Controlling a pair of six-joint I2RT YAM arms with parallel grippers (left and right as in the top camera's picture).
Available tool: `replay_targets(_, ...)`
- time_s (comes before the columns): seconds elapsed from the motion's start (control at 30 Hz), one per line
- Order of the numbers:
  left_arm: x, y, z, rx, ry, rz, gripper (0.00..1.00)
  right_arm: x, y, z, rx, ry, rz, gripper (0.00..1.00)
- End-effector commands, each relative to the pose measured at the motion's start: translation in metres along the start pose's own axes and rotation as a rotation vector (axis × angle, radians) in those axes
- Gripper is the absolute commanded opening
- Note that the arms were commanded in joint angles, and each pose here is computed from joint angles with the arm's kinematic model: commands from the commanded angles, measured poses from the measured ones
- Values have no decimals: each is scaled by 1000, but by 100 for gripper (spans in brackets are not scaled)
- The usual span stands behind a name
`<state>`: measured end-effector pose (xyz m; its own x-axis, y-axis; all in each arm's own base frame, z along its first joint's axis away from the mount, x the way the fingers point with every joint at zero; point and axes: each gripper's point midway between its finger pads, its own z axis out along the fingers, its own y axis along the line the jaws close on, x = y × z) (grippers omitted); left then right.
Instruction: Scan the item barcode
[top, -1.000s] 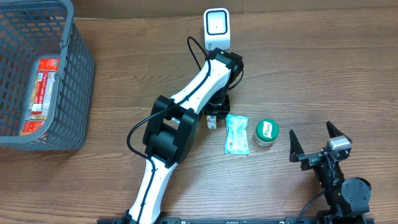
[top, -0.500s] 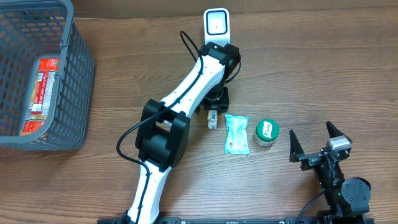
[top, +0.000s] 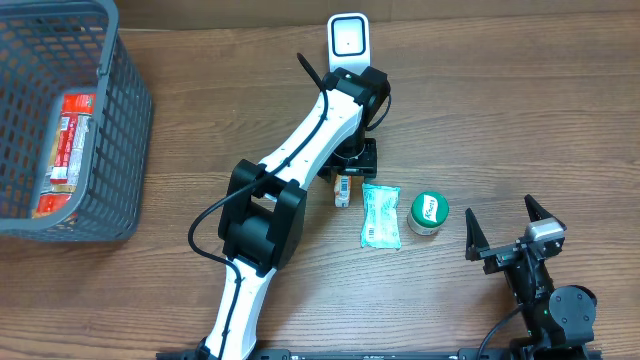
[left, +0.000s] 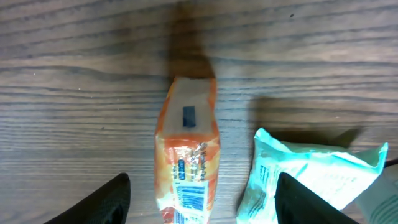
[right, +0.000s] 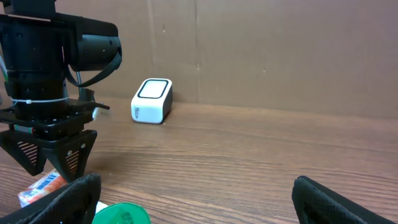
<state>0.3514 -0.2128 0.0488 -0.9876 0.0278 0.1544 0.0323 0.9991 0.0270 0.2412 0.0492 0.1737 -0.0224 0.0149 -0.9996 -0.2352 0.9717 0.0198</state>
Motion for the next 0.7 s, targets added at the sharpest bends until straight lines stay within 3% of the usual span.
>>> replay_targets(0.0,1,2,-9,-17,-25,24,66,2,-1,0,1,-4,-2,100)
replay_targets(0.17,4,10,0,-57,-15,21,69,2,-1,0,1,-4,-2,100)
replay_targets(0.27,7,7,10,-45,2,25,100,2,-1,0,1,-4,-2,100)
replay_targets(0.47,15,5,36,-43,26,34,100,2,-1,0,1,-4,-2,100)
replay_targets(0.5,15,5,38,-43,26,35,93,2,-1,0,1,-4,-2,100)
replay_targets(0.53,15,5,38,-42,25,38,76,2,-1,0,0,-4,-2,100)
replay_targets(0.57,14,6,38,-42,25,41,67,2,-1,0,1,-4,-2,100)
replay_targets(0.67,14,6,37,-42,24,40,64,2,-1,0,1,-4,-2,100)
